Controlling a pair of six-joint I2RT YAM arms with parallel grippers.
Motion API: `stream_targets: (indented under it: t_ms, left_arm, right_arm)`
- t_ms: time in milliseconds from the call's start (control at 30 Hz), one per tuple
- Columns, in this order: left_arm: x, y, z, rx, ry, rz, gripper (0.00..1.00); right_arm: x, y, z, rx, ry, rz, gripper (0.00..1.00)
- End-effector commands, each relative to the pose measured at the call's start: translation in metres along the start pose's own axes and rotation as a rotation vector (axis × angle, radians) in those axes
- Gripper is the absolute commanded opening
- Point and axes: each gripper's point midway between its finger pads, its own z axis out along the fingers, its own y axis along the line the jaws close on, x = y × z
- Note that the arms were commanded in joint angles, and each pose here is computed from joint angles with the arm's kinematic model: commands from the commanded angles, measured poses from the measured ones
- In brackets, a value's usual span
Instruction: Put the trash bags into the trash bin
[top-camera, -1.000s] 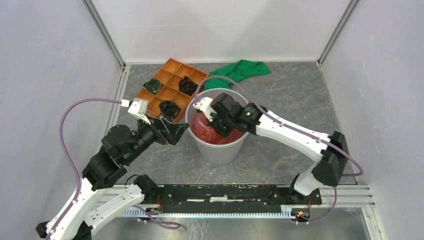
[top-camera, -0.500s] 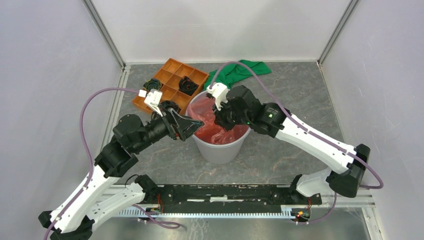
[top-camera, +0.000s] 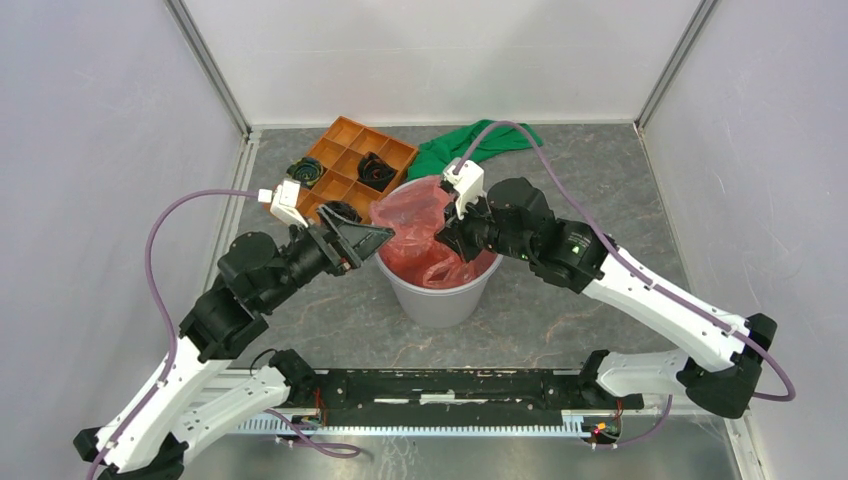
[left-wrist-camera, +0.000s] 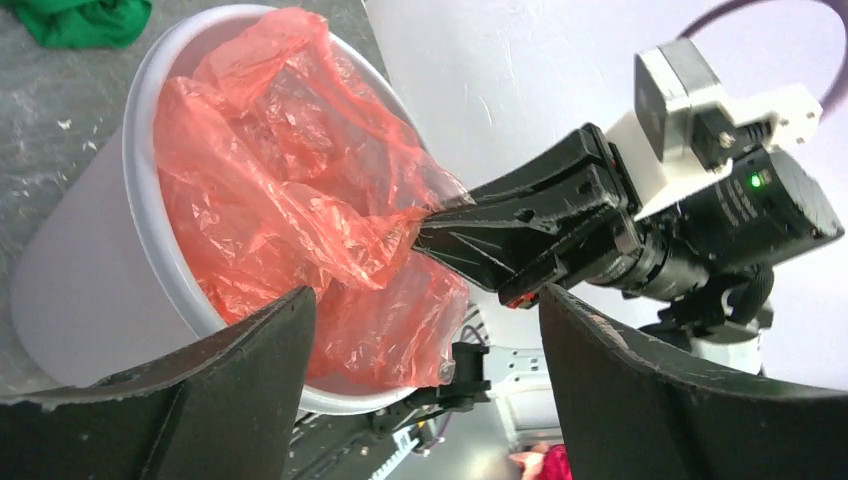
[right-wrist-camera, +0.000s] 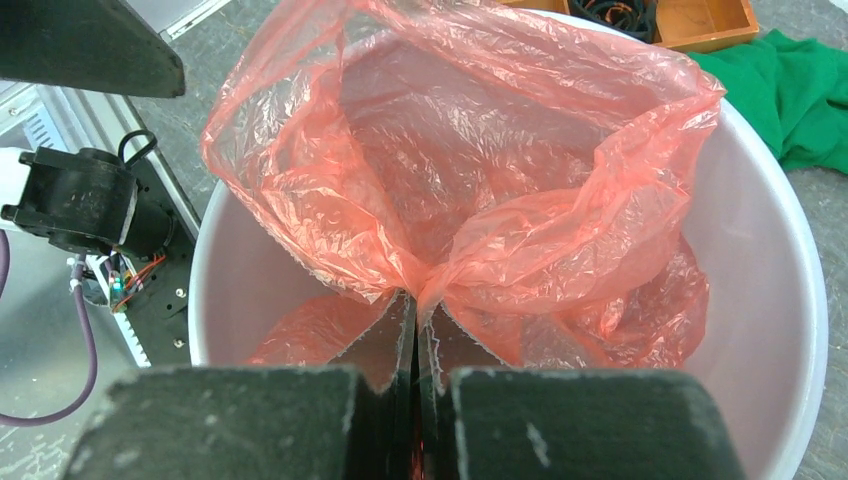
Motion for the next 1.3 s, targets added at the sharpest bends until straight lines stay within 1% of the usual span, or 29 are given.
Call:
stream_targets:
  t_ms: [0, 33, 100, 200, 267, 300, 333, 367, 400, 433, 467, 500, 533, 567, 633, 700, 767, 900, 1033, 1067, 1100, 1133, 1200, 1233, 1267]
  left_arm:
    - [-0.005, 0.010, 0.012, -0.089, -0.037, -0.185, 0.87]
    - [-0.004, 0.007, 0.017, -0.080, -0.027, -0.194, 0.86]
    - [0.000, 0.010, 0.034, -0.105, 0.001, -0.194, 0.81]
    - [0.000, 0.011, 0.050, -0.110, 0.005, -0.153, 0.69]
    - [0.000, 0.013, 0.058, -0.119, 0.020, -0.094, 0.59]
    - [0.001, 0.014, 0.060, -0.123, 0.033, -0.061, 0.54]
    - [0.002, 0.014, 0.061, -0.124, 0.043, -0.023, 0.45]
    - [0.000, 0.013, 0.060, -0.122, 0.046, 0.013, 0.33]
    - [-0.003, 0.012, 0.058, -0.124, 0.043, 0.048, 0.23]
    - [-0.006, 0.013, 0.055, -0.133, 0.037, 0.078, 0.16]
    - [-0.009, 0.014, 0.050, -0.142, 0.027, 0.101, 0.12]
    - [-0.010, 0.016, 0.045, -0.148, 0.027, 0.124, 0.08]
    - [-0.010, 0.014, 0.040, -0.136, 0.025, 0.131, 0.06]
    - [-0.008, 0.012, 0.036, -0.119, 0.030, 0.136, 0.03]
    - [-0.003, 0.010, 0.030, -0.094, 0.049, 0.122, 0.02]
    - [0.008, 0.008, 0.026, -0.069, 0.092, 0.100, 0.02]
    - [0.012, 0.008, 0.023, -0.058, 0.101, 0.085, 0.02]
    - [0.009, 0.009, 0.021, -0.055, 0.082, 0.088, 0.02]
    - [0.009, 0.008, 0.020, -0.055, 0.088, 0.114, 0.02]
    - [0.008, 0.010, 0.019, -0.064, 0.087, 0.121, 0.02]
    - [0.008, 0.011, 0.019, -0.068, 0.087, 0.129, 0.02]
    - [0.008, 0.011, 0.018, -0.068, 0.090, 0.140, 0.02]
    - [0.006, 0.012, 0.015, -0.081, 0.100, 0.186, 0.02]
    - [0.005, 0.016, 0.014, -0.112, 0.108, 0.201, 0.02]
    - [0.003, 0.020, 0.011, -0.143, 0.121, 0.236, 0.02]
  right_arm:
    - [-0.020, 0.004, -0.006, -0.024, -0.091, 0.003, 0.01]
    - [-0.020, 0.005, -0.007, -0.028, -0.092, 0.001, 0.01]
    - [-0.018, 0.005, -0.007, -0.031, -0.093, -0.001, 0.01]
    - [-0.013, 0.006, -0.009, -0.039, -0.094, 0.001, 0.02]
    - [-0.013, 0.007, -0.011, -0.046, -0.101, 0.004, 0.02]
    - [-0.015, 0.008, -0.014, -0.050, -0.108, 0.006, 0.02]
    - [-0.016, 0.008, -0.016, -0.050, -0.112, 0.006, 0.03]
    - [-0.017, 0.008, -0.020, -0.047, -0.116, 0.006, 0.06]
    - [-0.016, 0.006, -0.023, -0.040, -0.114, 0.003, 0.14]
    - [-0.017, 0.004, -0.028, -0.027, -0.118, -0.002, 0.22]
    - [-0.016, 0.001, -0.034, -0.010, -0.121, -0.007, 0.33]
    - [-0.015, -0.003, -0.038, 0.010, -0.124, -0.013, 0.41]
    - [-0.016, -0.007, -0.045, 0.035, -0.139, -0.015, 0.49]
    - [-0.013, -0.010, -0.048, 0.052, -0.143, -0.016, 0.55]
    - [-0.011, -0.016, -0.055, 0.078, -0.164, -0.016, 0.64]
    - [-0.006, -0.020, -0.059, 0.100, -0.183, -0.013, 0.68]
    - [0.000, -0.023, -0.058, 0.111, -0.191, -0.015, 0.71]
    - [0.008, -0.032, -0.058, 0.158, -0.177, -0.035, 0.72]
    - [0.009, -0.043, -0.065, 0.219, -0.209, -0.033, 0.72]
    - [0.008, -0.043, -0.066, 0.218, -0.223, -0.030, 0.72]
    - [0.006, -0.043, -0.068, 0.216, -0.243, -0.023, 0.68]
    - [0.007, -0.045, -0.068, 0.225, -0.254, -0.014, 0.58]
    - [0.003, -0.054, -0.074, 0.284, -0.284, 0.031, 0.17]
    - [0.001, -0.060, -0.077, 0.320, -0.288, 0.048, 0.04]
    - [-0.002, -0.066, -0.082, 0.363, -0.291, 0.063, 0.01]
